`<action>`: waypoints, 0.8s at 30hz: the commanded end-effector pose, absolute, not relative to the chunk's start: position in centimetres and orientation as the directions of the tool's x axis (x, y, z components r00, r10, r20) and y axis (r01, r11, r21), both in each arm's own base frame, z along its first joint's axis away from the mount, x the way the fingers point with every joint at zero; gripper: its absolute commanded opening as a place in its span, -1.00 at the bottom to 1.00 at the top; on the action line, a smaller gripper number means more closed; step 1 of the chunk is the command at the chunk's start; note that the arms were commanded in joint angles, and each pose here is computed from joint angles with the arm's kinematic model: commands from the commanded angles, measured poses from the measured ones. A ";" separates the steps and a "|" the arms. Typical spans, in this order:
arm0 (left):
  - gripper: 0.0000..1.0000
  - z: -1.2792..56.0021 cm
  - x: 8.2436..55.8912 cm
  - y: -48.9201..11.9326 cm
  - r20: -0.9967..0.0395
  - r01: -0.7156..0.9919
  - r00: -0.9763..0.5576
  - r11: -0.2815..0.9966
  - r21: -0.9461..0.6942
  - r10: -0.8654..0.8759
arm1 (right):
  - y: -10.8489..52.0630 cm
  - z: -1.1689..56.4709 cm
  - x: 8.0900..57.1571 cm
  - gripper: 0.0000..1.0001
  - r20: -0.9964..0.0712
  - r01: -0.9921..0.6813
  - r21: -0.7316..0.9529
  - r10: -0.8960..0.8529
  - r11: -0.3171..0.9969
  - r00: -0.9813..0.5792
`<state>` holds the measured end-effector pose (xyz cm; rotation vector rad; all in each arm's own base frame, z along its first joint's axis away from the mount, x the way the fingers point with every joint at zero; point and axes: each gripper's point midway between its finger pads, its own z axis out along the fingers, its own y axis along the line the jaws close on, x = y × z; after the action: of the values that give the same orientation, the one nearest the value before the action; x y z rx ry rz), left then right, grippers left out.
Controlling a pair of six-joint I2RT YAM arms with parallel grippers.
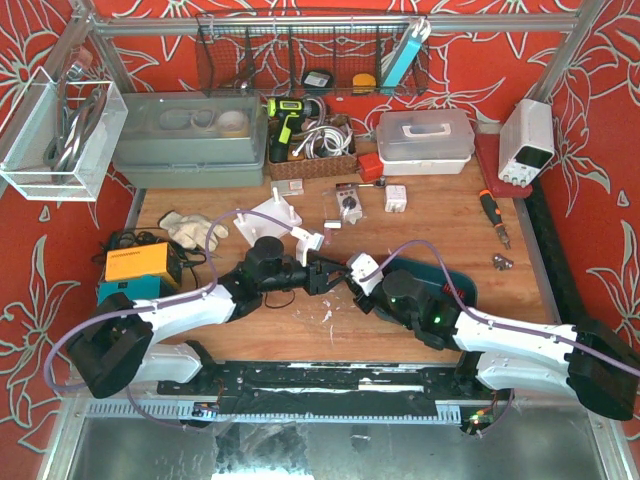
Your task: Install the large spring
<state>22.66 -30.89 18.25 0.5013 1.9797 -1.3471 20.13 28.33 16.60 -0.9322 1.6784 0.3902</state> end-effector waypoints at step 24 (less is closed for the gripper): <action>-0.94 19.8 21.5 -31.8 -0.720 0.682 -0.693 0.297 -0.669 -0.032 | 28.2 16.2 21.2 -0.15 -0.912 -0.689 -0.233 -0.400 0.687 -0.091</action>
<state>23.01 -30.92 16.47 0.4716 2.0581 -1.3747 20.32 28.33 15.11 -0.9530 1.6913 0.3351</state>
